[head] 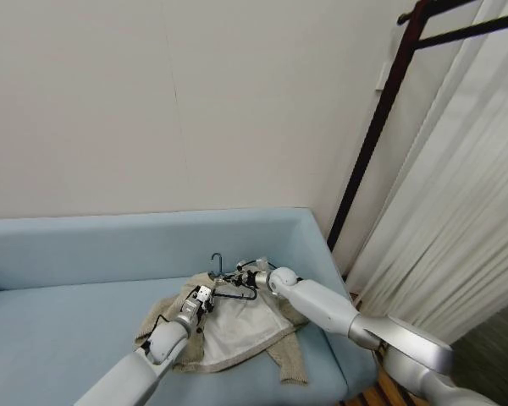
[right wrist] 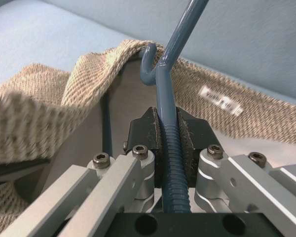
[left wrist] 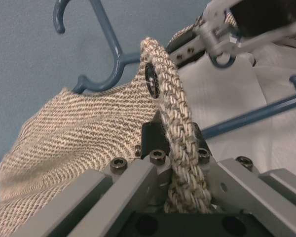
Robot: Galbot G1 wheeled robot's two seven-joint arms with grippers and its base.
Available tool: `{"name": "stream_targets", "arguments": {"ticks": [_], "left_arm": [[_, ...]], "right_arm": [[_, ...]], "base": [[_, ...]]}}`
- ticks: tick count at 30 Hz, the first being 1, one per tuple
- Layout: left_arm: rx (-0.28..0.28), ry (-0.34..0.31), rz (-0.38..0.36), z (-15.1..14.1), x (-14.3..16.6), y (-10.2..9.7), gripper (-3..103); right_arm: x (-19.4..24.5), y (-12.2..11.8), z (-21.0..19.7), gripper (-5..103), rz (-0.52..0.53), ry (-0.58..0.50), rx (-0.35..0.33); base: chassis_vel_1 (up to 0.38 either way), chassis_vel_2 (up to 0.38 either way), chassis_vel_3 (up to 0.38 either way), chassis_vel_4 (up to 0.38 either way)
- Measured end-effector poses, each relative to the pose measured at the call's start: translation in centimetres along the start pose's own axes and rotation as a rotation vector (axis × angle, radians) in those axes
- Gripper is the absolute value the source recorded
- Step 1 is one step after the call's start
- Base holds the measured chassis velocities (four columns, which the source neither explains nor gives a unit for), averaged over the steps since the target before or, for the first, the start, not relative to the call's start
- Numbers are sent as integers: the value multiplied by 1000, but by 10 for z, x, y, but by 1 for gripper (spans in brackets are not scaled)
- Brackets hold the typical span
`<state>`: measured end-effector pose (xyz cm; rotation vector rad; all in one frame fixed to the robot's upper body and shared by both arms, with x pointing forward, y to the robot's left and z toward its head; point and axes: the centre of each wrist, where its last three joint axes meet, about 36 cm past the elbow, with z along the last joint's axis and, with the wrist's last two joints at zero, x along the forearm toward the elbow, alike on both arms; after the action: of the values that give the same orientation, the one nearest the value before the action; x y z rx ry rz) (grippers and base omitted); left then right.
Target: Pick up the clothes from the sofa and hang them on the clothes hanger.
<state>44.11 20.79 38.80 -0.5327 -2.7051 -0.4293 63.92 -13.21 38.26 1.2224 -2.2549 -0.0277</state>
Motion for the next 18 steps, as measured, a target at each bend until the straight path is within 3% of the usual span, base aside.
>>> {"name": "stream_targets", "arguments": {"ticks": [6,18], "left_arm": [[-5,-2,0,-7,3,3,0],[11,102,8,0,23,-10,0]], "right_arm": [[-3,3,15,8,-18,34,19],[-32,6,6,8,-12,23,82]], "base": [[0,0,0,0],[0,0,0,0]]}}
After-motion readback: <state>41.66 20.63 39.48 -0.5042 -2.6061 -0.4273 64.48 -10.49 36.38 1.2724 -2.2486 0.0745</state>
